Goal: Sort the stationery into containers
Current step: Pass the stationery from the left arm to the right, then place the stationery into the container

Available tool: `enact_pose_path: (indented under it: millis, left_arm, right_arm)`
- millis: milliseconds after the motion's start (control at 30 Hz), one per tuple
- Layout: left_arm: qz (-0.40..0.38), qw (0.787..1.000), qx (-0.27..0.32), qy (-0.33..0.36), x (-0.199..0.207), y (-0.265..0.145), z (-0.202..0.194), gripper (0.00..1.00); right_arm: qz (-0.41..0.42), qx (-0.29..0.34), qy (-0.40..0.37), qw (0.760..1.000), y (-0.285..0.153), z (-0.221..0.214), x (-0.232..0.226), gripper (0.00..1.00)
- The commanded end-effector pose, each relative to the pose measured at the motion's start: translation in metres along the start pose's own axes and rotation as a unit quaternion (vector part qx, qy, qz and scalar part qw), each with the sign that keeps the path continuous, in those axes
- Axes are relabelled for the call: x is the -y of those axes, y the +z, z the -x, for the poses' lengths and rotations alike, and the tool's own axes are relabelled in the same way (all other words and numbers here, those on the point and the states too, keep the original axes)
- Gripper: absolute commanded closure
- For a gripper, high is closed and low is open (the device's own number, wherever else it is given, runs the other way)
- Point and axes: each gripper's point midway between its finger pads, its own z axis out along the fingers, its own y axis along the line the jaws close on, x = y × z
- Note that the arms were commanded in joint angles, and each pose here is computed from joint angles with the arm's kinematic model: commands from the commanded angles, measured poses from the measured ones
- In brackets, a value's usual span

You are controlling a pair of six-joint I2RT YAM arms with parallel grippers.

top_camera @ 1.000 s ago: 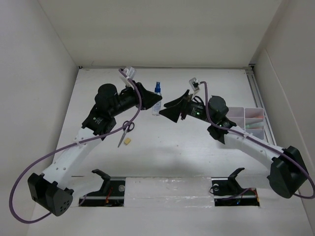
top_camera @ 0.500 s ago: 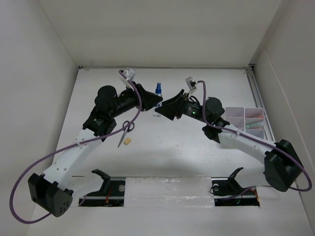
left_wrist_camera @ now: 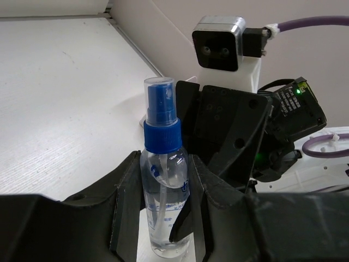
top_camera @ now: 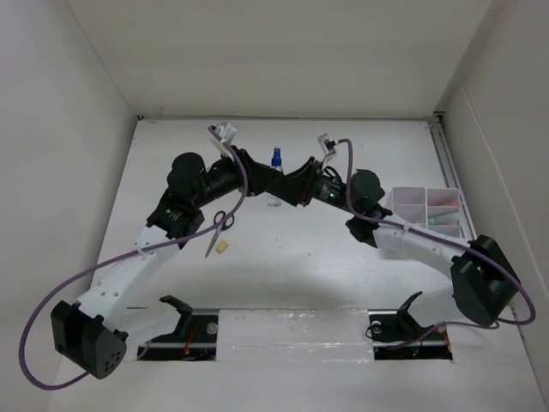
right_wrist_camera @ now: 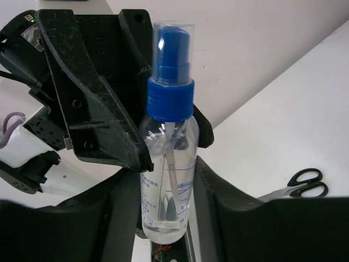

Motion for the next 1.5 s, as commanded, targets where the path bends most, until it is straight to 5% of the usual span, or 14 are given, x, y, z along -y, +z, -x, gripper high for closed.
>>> enact_pose_path:
  millis: [0,233,300,433,467,567,767,1033,1067,1133,1167,1300,1467]
  left_arm:
    - [-0.035,0.998,0.036,0.022,0.021,-0.006,0.020,1.00]
    - [-0.032,0.997,0.061,0.035,0.028,-0.015,0.031,1.00]
    - [-0.032,0.997,0.061,0.035,0.028,-0.015,0.031,0.98]
    - [-0.026,0.996,0.071,0.036,0.029,-0.019,0.035,0.56]
    - [-0.013,0.996,0.081,0.035,0.027,-0.022,0.039,0.35]
    - [-0.001,0.995,0.092,0.034,0.032,-0.029,0.049,0.00]
    - [0.076,0.986,0.147,0.026,0.030,-0.055,0.081,0.00]
    - [0.376,0.919,0.105,0.049,-0.060,-0.133,0.055,0.00]
    - [0.401,0.908,0.110,0.051,-0.068,-0.142,0.054,0.00]
    - [0.429,0.896,0.101,0.051,-0.084,-0.150,0.039,0.00]
    - [0.439,0.891,0.108,0.042,-0.088,-0.154,0.036,0.00]
    - [0.482,0.872,0.088,0.023,-0.120,-0.156,0.005,0.00]
    - [0.525,0.848,0.067,0.021,-0.138,-0.165,-0.008,0.00]
  right_arm:
    - [0.055,0.037,-0.030,0.997,0.008,0.027,-0.035,0.57]
    - [0.044,0.027,-0.022,0.998,0.008,0.023,-0.029,0.98]
    - [0.040,0.031,-0.028,0.998,0.007,0.025,-0.030,1.00]
    - [0.009,0.038,-0.047,0.998,0.003,0.028,-0.022,1.00]
    - [-0.009,0.042,-0.045,0.998,0.001,0.026,-0.016,1.00]
    - [-0.049,0.059,-0.062,0.995,-0.007,0.032,-0.007,1.00]
    - [-0.211,0.135,-0.095,0.964,-0.058,0.062,0.022,1.00]
    - [-0.511,0.295,-0.086,0.803,-0.219,0.104,0.062,1.00]
    - [-0.569,0.302,-0.085,0.760,-0.249,0.104,0.071,1.00]
    - [-0.604,0.331,-0.052,0.723,-0.272,0.105,0.075,1.00]
    - [-0.653,0.324,-0.055,0.683,-0.298,0.098,0.084,1.00]
    - [-0.717,0.341,-0.026,0.607,-0.337,0.087,0.094,1.00]
    - [-0.753,0.371,-0.009,0.544,-0.367,0.078,0.095,1.00]
